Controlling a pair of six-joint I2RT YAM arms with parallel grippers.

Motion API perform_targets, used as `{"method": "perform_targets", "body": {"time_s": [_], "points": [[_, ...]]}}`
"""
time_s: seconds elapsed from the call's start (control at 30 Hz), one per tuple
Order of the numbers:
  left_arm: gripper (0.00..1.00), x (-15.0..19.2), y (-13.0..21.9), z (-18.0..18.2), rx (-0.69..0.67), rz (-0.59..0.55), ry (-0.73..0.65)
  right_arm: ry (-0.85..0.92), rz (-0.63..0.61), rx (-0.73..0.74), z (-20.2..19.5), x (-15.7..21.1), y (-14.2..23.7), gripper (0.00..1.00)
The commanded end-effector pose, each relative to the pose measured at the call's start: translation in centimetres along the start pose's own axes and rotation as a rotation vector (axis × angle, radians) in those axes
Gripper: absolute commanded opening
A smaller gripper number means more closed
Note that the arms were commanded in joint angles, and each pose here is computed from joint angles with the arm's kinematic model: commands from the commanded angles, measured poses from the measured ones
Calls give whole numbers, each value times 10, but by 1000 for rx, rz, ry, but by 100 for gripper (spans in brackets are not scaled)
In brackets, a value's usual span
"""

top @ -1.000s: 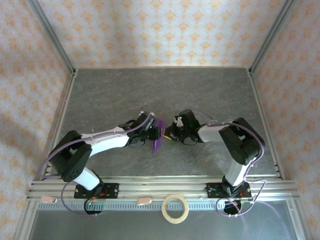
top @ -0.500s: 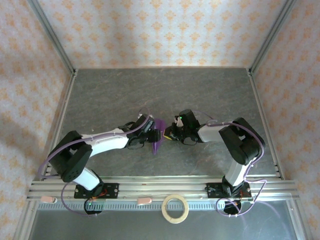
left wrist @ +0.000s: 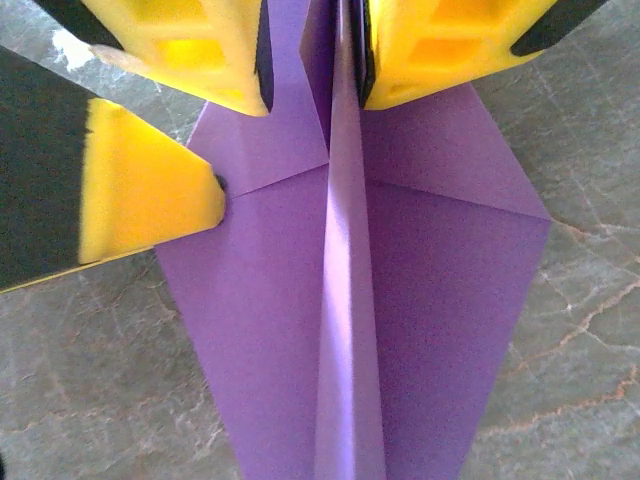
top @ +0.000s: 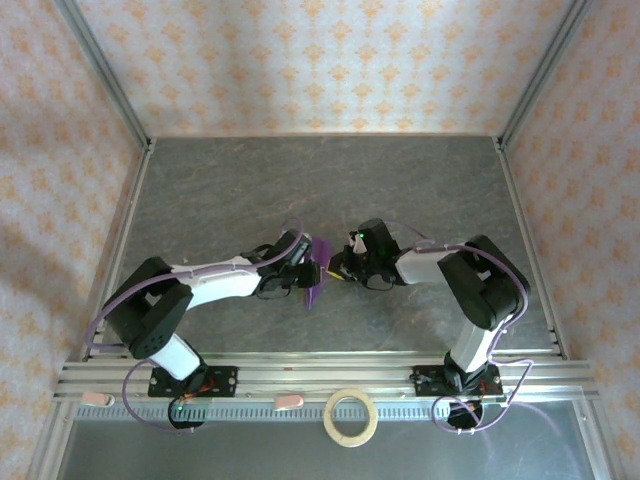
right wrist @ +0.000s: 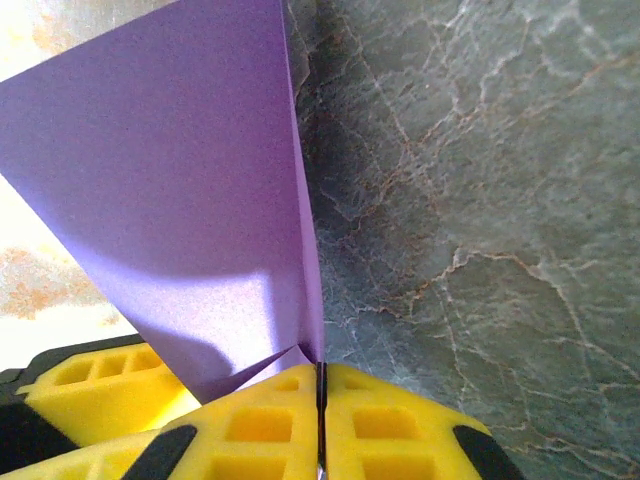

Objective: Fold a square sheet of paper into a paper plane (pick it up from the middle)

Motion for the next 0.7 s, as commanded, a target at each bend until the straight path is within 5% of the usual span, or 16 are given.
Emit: {"method": "perform_targets", "body": {"time_s": [0.0, 0.53, 0.67], "points": [[32, 1, -3, -3, 9, 7, -15, 10, -8, 3, 0, -2, -2, 8], [21, 7, -17, 0, -27, 54, -40, 12, -10, -1, 2, -4, -1, 10], [11, 9, -20, 0, -30, 61, -39, 16, -11, -3, 3, -4, 0, 14]]}}
Point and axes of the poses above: each hand's point on the last joint's axis, 136 mm out from that joint toward the fingers, its own y axis back along the fingers, its own z axis along the line the jaws close on, x = y × z, the point moved 10 cm from there along y, back along the fingers, and after that the axes turned 7 degrees about y, right-handed, at the moved point
